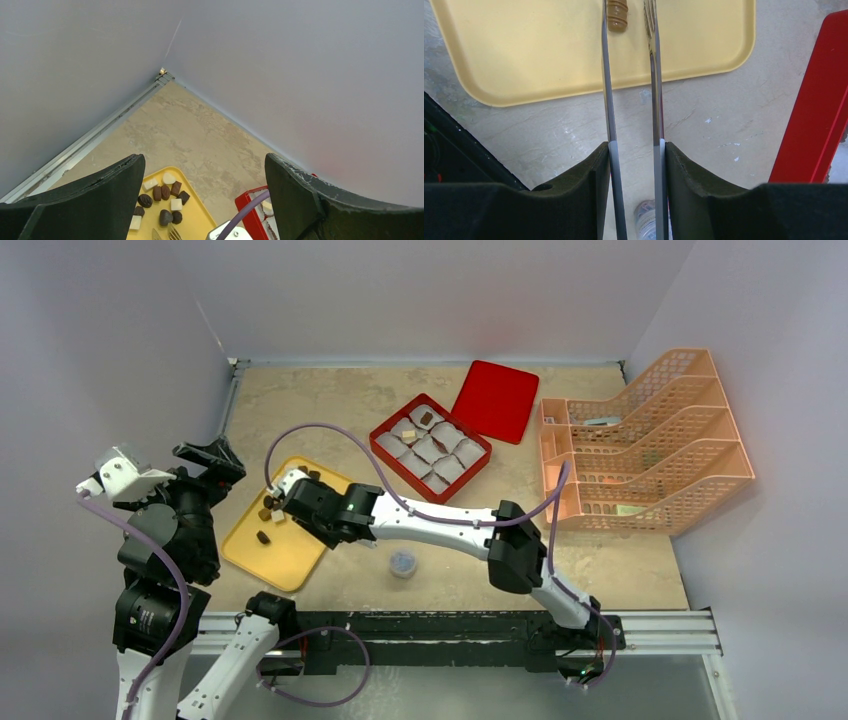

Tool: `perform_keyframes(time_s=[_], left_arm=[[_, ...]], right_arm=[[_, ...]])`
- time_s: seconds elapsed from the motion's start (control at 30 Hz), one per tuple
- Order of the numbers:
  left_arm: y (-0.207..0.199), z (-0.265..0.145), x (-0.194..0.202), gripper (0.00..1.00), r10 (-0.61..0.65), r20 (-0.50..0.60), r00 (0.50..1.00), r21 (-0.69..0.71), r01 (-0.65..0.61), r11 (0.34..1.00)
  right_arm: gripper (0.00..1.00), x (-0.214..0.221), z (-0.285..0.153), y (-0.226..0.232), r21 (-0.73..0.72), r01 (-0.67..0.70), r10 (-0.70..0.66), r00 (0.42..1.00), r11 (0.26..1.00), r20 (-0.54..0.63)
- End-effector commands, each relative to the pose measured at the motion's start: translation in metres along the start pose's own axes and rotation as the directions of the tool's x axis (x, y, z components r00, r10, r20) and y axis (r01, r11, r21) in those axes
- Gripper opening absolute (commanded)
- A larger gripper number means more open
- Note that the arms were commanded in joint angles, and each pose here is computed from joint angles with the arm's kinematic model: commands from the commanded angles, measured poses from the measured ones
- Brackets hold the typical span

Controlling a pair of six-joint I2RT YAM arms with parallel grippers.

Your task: Pack the chocolate

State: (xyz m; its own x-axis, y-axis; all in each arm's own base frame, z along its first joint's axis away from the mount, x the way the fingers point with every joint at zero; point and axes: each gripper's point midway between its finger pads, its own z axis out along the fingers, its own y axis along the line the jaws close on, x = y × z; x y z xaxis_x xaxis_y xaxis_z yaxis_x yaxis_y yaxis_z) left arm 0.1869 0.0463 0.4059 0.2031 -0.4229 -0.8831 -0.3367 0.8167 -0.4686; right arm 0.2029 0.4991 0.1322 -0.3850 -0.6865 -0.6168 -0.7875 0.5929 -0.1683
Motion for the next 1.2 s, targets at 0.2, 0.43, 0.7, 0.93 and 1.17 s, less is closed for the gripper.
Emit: perform_keyframes(time_s=[0.2, 0.43, 0.7, 0.93, 1.17], left_arm=[[0.000, -0.001, -0.008, 0.89, -0.023, 0.028, 0.999, -0.002, 0.023, 1.000], [0.000, 0.000, -0.007, 0.89, -0.024, 0.028, 0.999, -0.003, 0.024, 1.000], [-0.001, 0.000, -0.007, 0.89, -0.026, 0.027, 0.999, -0.001, 0.026, 1.000], [-0.002, 0.000, -0.009, 0.89, -0.026, 0.030, 0.999, 0.003, 0.026, 1.000], [-0.002, 0.001, -0.008, 0.89, -0.021, 0.029, 0.999, 0.001, 0.021, 1.000]], right_arm=[[0.43, -0.014, -0.005, 0.005, 0.006, 0.032, -0.033, 0.999, 0.999, 0.034], [0.40, -0.009, -0.003, 0.007, 0.013, 0.045, -0.046, 0.999, 0.999, 0.021], [0.39, -0.003, 0.003, 0.010, 0.032, 0.073, -0.073, 0.997, 0.997, -0.005], [0.31, -0.004, -0.001, 0.001, 0.071, 0.089, -0.089, 0.996, 0.993, -0.004], [0.26, 0.000, -0.012, 0.000, 0.055, 0.073, -0.073, 0.997, 0.996, -0.011]])
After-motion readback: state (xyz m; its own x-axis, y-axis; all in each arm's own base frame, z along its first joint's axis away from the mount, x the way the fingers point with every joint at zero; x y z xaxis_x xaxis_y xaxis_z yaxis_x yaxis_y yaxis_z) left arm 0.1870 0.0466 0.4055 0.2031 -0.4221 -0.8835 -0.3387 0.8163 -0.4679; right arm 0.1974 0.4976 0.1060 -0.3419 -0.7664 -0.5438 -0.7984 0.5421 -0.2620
